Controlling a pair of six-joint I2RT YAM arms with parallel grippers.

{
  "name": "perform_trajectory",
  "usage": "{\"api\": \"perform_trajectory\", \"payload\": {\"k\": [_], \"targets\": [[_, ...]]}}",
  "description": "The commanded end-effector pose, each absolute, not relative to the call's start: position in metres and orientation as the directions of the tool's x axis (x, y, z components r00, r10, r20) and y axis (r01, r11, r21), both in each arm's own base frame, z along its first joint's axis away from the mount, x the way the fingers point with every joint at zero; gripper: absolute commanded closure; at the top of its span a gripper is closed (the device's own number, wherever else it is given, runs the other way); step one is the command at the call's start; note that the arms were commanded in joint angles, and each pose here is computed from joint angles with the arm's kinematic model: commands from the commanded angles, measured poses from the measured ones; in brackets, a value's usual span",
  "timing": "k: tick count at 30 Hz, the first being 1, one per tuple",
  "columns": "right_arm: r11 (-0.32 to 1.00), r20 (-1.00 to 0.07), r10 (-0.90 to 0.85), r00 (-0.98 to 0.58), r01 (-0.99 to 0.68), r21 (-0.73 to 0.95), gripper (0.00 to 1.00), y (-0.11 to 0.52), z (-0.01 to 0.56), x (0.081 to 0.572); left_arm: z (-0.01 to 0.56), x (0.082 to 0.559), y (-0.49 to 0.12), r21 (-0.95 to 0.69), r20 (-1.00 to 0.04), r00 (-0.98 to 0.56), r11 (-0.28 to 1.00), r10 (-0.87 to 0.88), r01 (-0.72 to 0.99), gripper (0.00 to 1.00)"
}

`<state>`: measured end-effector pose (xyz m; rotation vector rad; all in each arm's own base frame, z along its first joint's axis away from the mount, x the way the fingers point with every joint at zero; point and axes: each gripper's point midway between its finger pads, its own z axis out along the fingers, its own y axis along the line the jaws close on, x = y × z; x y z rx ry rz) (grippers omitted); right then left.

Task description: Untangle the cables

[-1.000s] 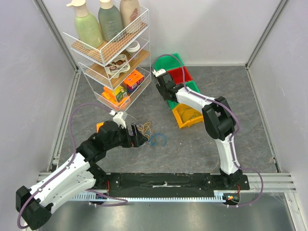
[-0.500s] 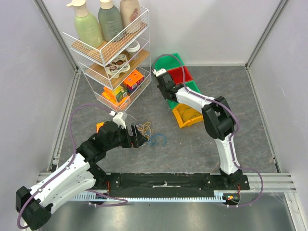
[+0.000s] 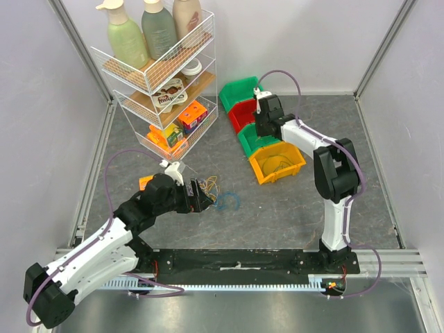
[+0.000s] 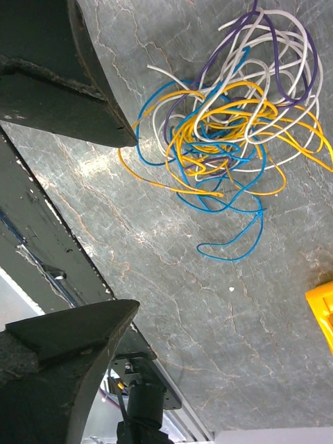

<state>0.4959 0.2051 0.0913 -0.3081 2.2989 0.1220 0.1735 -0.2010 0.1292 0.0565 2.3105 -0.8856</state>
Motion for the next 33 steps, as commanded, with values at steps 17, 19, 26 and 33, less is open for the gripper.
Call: {"api": "perform_trajectory", "payload": {"k": [17, 19, 26, 33], "targets": [[0.891, -0.795, -0.239, -0.557, -0.451, 0.048, 0.36, 0.281, 0.163, 0.344, 0.122, 0.209, -0.191, -0.548, -0.544, -0.769, 0.836, -0.335, 0.024, 0.17], [0.874, -0.771, -0.240, -0.590, -0.477, 0.094, 0.36, 0.288, 0.137, 0.310, 0.118, 0.211, -0.193, -0.554, -0.532, -0.775, 0.833, -0.341, 0.014, 0.19], [0.834, -0.710, -0.164, -0.685, -0.480, 0.271, 0.35, 0.298, 0.080, 0.239, 0.103, 0.223, -0.202, -0.537, -0.514, -0.795, 0.844, -0.322, 0.006, 0.15], [0.846, -0.677, -0.205, -0.707, -0.476, 0.241, 0.55, 0.299, 0.049, 0.236, 0.077, 0.231, -0.200, -0.480, -0.488, -0.814, 0.876, -0.315, -0.050, 0.25]]}}
